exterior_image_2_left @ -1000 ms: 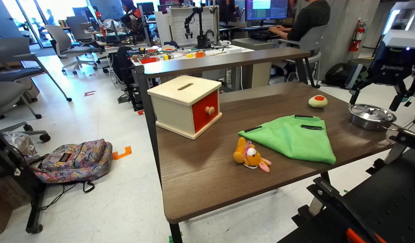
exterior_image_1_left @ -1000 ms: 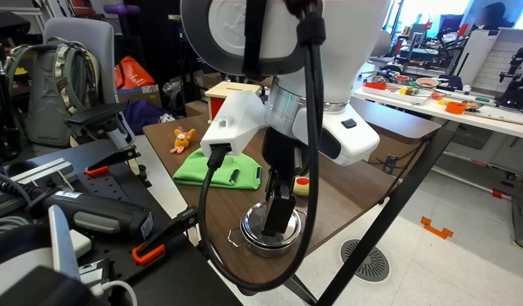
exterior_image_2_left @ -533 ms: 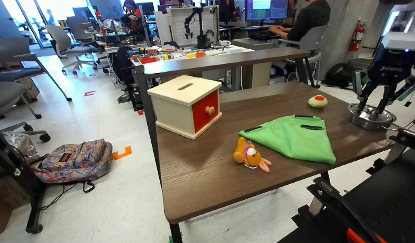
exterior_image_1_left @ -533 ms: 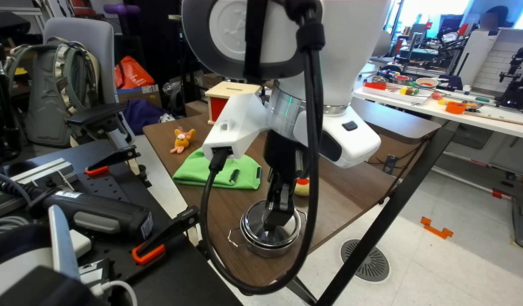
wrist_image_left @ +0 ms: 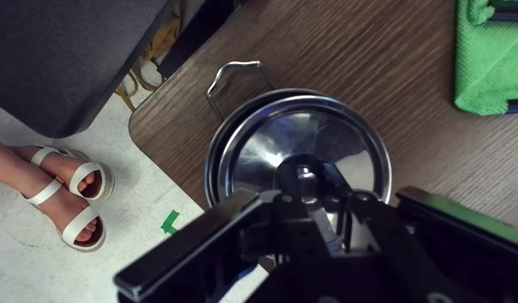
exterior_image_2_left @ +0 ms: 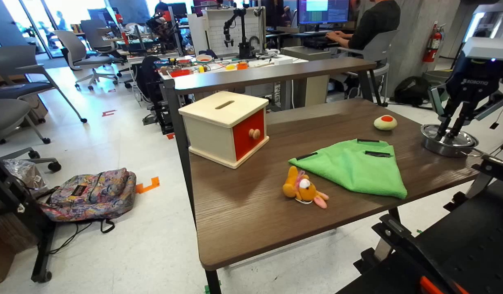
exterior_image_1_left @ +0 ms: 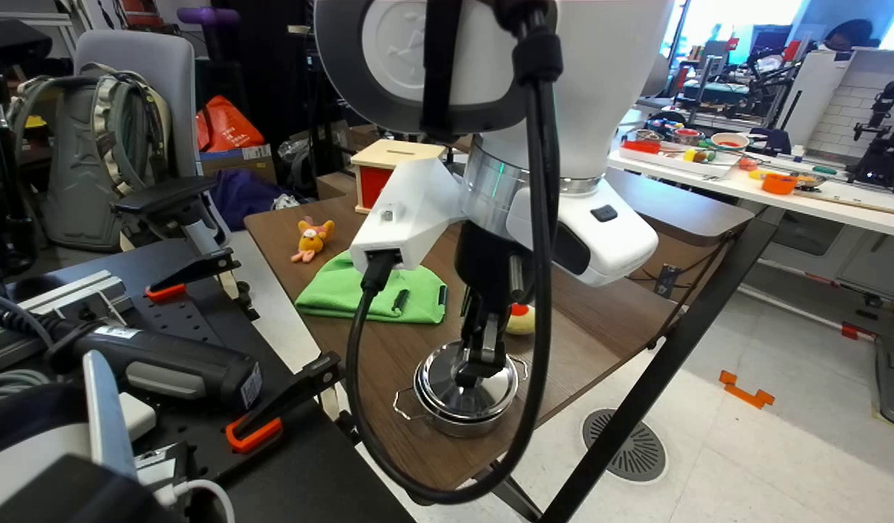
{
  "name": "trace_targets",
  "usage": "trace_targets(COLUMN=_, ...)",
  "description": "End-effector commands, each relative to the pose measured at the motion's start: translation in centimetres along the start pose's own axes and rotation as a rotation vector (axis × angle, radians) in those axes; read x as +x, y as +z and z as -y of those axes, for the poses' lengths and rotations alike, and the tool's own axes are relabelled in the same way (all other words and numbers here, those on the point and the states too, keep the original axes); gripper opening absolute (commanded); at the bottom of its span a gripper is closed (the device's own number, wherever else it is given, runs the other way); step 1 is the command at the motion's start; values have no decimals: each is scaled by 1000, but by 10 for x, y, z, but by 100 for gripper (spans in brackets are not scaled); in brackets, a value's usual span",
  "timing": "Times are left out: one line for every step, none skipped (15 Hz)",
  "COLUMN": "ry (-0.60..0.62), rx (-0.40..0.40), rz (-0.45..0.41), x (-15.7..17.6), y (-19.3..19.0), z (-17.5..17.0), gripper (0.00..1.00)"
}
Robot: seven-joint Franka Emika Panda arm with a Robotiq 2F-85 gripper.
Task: Uncover the silver pot
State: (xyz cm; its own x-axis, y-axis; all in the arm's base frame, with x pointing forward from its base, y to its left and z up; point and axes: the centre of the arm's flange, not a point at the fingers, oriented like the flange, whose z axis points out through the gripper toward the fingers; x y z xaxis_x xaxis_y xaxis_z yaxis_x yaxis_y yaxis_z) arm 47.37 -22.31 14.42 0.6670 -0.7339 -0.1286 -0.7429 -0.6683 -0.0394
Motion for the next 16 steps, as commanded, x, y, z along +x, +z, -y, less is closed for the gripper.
trace_targets(ry=-4, rx=35, rz=-10, x=-11, y=-14, z=-1, gripper=5)
trace_targets(ry=-10, rx=42, rz=-12, x=-16, y=-19, z=-2, gripper=5)
trace_targets(ry=-11, rx=47, rz=-12, x=-19, y=-23, z=-2, gripper=5)
trace_targets(ry=-11, rx=55, rz=-15, x=-23, y=-30, z=-4, gripper=5)
trace_targets(ry=-5, rx=70, rz=-26, x=-25, y=-38, z=-4, gripper=5)
trace_targets(ry=-1, rx=87, rz=-27, x=-27, y=-46, z=-3, gripper=5)
trace_targets(ry=-2, rx=102, rz=-35, x=-30, y=-55, z=-1, gripper=5)
trace_targets(ry=-5, rx=120, rz=-36, x=-31, y=-63, z=3, gripper=5)
trace_targets(ry=-17, rx=138, rz=-38, x=-33, y=-73, z=10, gripper=5)
trace_targets(ry=-32, rx=153, rz=-39, x=-35, y=-81, z=18, gripper=5)
trace_targets(ry=-48, rx=168, rz=-47, x=-38, y=-90, z=27, gripper=5)
trace_targets(ry=-63, rx=180, rz=-51, x=-40, y=-98, z=38, gripper=5)
trace_targets(ry=-78, rx=189, rz=-53, x=-41, y=-106, z=49, gripper=5)
trace_targets(ry=-93, rx=195, rz=-54, x=-43, y=-111, z=59, gripper=5)
trace_targets(ry=-105, rx=201, rz=-50, x=-43, y=-116, z=72, gripper=5)
trace_targets(ry=-117, rx=206, rz=-44, x=-43, y=-119, z=82, gripper=5)
